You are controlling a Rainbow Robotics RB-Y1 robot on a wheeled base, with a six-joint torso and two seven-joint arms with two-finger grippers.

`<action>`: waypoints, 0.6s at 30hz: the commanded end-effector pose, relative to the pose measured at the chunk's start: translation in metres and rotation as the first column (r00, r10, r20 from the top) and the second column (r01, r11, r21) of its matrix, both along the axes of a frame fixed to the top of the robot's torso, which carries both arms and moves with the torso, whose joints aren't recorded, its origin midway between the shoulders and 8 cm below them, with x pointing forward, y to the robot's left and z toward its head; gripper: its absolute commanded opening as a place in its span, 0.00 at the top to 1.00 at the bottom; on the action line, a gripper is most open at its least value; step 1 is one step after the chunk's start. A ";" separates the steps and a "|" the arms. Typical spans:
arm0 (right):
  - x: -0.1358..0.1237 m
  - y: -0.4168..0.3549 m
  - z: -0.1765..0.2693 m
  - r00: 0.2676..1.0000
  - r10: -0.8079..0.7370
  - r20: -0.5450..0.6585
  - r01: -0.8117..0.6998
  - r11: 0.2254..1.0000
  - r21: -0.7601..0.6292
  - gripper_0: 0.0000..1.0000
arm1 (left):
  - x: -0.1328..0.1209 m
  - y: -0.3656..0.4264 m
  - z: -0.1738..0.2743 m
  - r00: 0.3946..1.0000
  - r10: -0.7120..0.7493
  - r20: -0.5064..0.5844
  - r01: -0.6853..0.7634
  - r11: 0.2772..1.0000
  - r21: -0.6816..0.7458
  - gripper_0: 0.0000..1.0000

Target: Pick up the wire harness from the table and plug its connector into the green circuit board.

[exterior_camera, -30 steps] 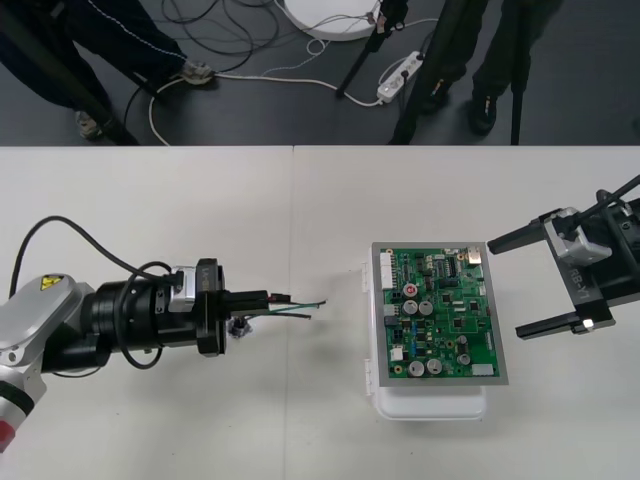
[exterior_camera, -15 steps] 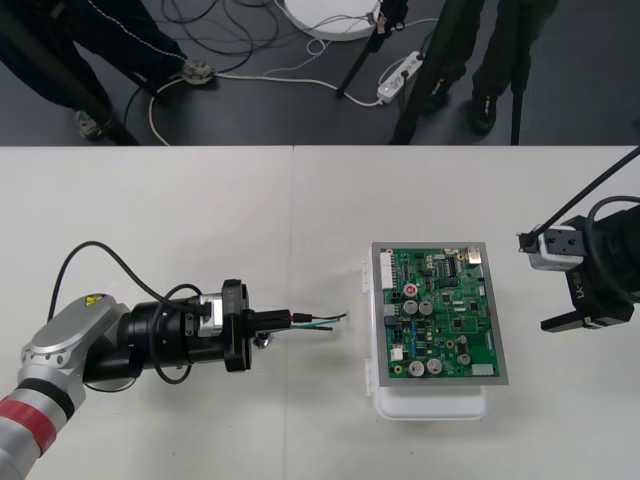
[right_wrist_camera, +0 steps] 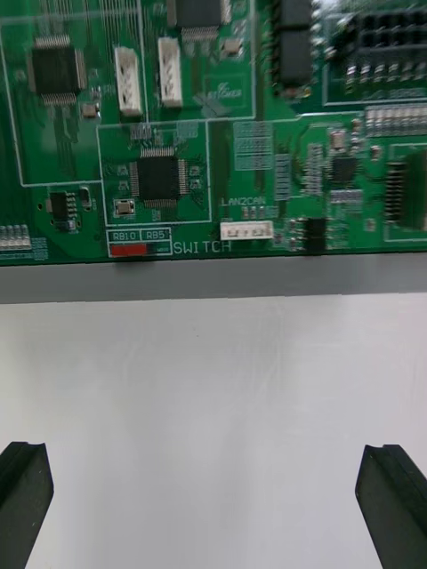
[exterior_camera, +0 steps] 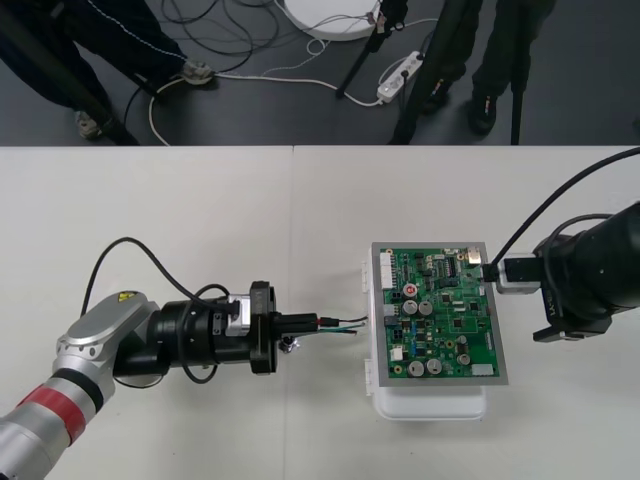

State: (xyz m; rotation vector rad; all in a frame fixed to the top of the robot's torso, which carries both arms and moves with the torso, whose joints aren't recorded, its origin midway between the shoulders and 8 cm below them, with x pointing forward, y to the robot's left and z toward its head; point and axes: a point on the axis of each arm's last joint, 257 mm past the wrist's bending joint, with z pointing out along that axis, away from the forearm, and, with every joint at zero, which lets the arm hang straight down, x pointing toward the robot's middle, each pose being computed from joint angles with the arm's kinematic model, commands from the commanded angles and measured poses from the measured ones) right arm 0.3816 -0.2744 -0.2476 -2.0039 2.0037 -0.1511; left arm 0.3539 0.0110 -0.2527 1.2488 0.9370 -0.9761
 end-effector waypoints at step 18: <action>0.012 0.035 -0.013 0.996 0.056 0.067 -0.050 0.995 -0.090 0.00 | 0.008 -0.048 0.025 1.000 -0.017 0.022 0.017 1.000 -0.011 1.00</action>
